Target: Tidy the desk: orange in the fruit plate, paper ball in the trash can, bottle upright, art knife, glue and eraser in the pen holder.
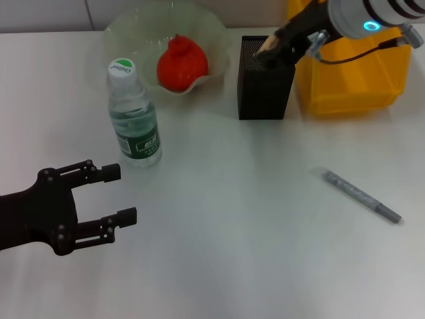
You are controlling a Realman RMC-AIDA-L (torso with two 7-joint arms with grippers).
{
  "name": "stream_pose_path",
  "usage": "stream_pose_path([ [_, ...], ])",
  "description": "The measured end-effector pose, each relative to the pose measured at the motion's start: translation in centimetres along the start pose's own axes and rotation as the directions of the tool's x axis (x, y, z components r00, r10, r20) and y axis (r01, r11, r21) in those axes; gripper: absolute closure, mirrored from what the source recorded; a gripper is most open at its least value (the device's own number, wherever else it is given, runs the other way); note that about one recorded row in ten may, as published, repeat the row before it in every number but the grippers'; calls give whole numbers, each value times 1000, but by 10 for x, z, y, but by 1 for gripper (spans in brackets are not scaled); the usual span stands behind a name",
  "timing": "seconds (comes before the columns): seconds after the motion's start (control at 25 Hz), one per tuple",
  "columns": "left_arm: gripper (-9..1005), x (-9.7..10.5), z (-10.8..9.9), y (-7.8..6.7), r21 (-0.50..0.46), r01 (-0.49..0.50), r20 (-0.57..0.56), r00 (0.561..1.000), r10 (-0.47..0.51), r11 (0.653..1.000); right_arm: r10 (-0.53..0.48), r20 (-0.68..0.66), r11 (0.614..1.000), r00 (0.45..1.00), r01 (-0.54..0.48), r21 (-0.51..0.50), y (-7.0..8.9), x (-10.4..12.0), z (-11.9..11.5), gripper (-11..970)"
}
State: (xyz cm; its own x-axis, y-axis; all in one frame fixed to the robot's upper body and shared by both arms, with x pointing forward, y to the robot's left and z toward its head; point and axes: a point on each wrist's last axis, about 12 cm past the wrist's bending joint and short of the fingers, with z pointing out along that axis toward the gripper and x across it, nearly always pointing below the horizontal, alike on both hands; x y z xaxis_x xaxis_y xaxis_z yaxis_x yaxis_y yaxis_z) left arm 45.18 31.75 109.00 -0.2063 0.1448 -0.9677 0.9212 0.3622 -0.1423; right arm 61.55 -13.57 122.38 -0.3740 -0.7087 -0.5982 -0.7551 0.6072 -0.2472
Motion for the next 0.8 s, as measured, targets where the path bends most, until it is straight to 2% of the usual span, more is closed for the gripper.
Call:
stream_pose_path([
  [0.36, 240, 3, 3, -1, 4, 20, 8, 1000, -20, 1000, 56, 29, 996, 998, -58, 69, -15, 14, 27, 509],
  [0.76, 240, 3, 0, 0, 3, 17, 5, 1000, -17, 1000, 84, 68, 994, 994, -88, 66, -17, 16, 38, 485],
  [0.8, 240, 3, -1, 0, 1, 17, 6, 1000, -17, 1000, 84, 68, 994, 994, -88, 66, -17, 16, 38, 438],
])
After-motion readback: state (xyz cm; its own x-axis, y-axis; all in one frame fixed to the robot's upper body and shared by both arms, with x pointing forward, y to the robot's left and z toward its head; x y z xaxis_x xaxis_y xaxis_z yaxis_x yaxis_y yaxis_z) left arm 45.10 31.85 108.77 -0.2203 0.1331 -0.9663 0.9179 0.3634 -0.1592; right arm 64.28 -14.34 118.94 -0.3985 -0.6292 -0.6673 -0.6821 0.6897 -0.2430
